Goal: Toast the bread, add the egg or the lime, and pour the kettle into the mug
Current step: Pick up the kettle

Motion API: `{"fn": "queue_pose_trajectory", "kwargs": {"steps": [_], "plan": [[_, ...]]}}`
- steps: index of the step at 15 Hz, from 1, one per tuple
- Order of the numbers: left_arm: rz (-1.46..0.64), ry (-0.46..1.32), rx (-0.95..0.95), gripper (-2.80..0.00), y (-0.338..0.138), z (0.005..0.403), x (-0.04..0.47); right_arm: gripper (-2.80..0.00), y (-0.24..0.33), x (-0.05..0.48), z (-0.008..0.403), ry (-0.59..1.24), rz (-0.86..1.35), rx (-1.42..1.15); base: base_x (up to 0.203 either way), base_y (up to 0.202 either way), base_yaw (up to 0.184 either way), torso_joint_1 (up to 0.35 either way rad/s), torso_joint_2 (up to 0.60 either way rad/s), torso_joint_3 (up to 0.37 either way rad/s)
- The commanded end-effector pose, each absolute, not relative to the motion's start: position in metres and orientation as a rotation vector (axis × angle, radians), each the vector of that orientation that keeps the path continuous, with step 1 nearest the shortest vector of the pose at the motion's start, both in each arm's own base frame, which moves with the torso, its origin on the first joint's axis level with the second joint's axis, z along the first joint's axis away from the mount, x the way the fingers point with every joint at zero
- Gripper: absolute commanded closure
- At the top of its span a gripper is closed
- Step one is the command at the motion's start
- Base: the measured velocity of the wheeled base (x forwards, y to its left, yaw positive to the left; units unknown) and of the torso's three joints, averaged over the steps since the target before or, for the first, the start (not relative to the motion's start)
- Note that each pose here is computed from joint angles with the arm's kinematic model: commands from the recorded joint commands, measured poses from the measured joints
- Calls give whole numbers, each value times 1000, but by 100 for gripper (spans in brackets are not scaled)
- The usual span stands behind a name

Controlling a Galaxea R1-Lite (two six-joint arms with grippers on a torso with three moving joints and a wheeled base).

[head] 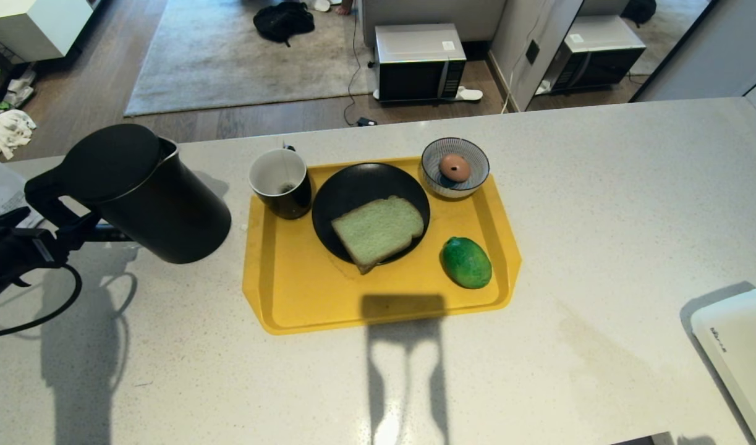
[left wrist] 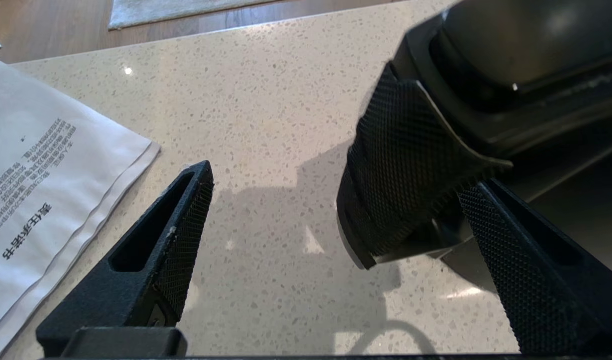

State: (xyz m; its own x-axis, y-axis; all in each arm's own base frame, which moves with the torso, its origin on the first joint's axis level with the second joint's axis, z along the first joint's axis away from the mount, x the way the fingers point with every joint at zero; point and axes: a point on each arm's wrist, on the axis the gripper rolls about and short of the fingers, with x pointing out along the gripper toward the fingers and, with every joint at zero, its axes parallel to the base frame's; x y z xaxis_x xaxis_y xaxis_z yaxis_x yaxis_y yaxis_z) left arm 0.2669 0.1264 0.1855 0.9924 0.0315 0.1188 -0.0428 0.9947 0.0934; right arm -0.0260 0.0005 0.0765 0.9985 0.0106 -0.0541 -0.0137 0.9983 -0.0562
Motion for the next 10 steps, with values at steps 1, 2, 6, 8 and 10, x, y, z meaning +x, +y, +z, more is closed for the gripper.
{"fn": "queue_pose_trajectory", "kwargs": {"steps": [1,2,6,8,10], "plan": [[24,-133,101,-280,125,188,270,0,1,-26,77,55,14,-56,0,0,0,0,0,0],[11,-134,101,-280,122,188,273,0,1,-26,76,55,12,-58,0,0,0,0,0,0],[-28,-132,113,-280,113,187,278,0,1,-26,76,55,12,-58,0,0,0,0,0,0],[-44,-128,139,-280,110,185,279,0,1,-26,76,55,12,-58,0,0,0,0,0,0],[-48,-128,166,-280,110,185,281,0,1,-26,76,55,12,-58,0,0,0,0,0,0]]}}
